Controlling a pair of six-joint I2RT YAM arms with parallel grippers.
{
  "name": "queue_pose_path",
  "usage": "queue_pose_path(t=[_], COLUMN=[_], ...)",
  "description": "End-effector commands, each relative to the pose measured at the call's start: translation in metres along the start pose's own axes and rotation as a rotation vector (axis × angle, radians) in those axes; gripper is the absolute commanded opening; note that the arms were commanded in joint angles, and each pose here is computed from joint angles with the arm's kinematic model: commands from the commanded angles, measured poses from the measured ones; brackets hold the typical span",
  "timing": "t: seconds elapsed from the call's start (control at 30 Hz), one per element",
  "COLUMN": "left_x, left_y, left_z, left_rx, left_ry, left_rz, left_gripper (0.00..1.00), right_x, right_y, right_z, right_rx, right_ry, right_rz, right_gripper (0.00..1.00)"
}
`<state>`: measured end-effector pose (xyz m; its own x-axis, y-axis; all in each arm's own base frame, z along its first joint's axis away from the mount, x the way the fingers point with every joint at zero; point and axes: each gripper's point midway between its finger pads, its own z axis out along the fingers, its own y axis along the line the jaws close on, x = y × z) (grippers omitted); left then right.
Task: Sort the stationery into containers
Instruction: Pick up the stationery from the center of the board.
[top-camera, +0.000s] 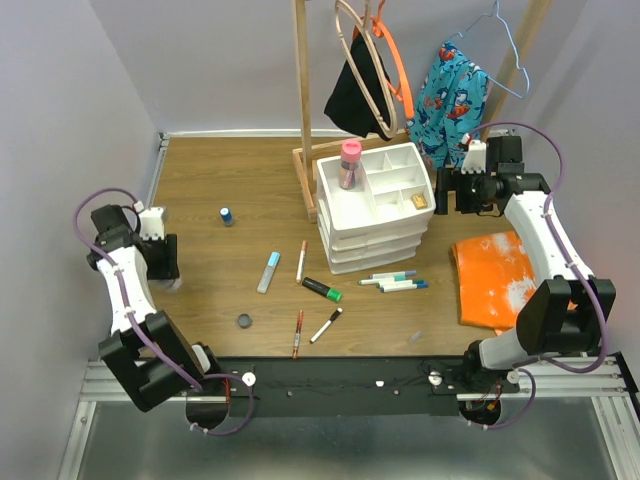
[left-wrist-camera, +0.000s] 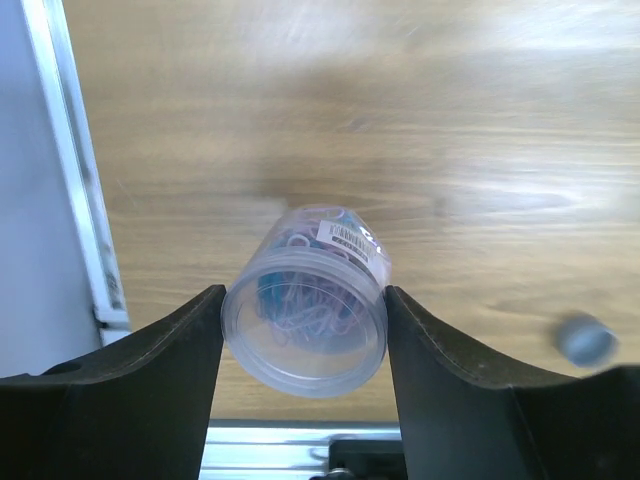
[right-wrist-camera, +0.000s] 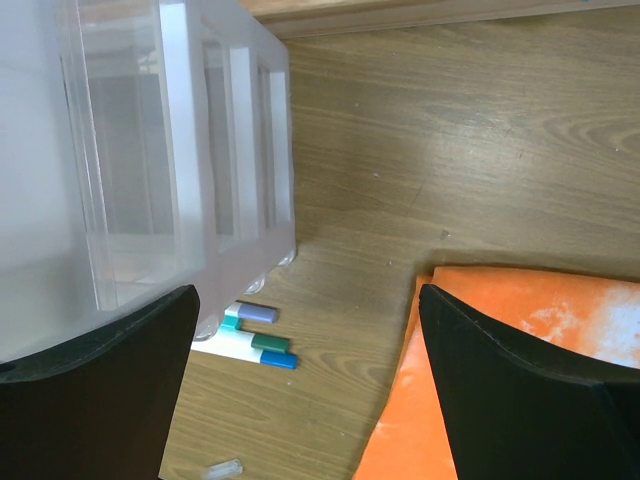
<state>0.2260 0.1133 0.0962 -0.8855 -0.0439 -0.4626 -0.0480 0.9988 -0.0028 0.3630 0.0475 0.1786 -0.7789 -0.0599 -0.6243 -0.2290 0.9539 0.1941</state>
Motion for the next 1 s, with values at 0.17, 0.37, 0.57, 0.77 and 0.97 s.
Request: queue_pose_path(t=[0.17,0.37,0.57,0.77,0.97], left_x=[-0.094,-0.157,-0.194,-0.193,-0.196], left_y=[-0.111,-0.171,-0.229,-0.281,-0.326], left_z=[-0.116,-0.182,-0.205,-0.202,-0.201], left_rx=[0.347,0.533,0.608,0.609,0.637], left_ry=[-0.271,-0.437,-0.472,-0.454,-0.463], left_rz=[0.380,0.504,0.591,0.764,0.862], left_gripper=[0.44,0.44,0.42,0.42,0.42], right_x=[0.000,0.000,0.007,0.014,0.032], right_y=[-0.003,-0.009,-0.020,-0.019,-0.020], right_z=[-0.002,-0.007,-0.016,-0.027,-0.031], right_rx=[0.026,0.066,0.144,0.165,0.182], right_ry=[-0.051,-0.069,-0.084,-0.107,-0.108], right_rz=[0.000,-0.012,-0.025,-0.036,-0.035], right_gripper=[0.98,0.98,0.98,0.98,0.99])
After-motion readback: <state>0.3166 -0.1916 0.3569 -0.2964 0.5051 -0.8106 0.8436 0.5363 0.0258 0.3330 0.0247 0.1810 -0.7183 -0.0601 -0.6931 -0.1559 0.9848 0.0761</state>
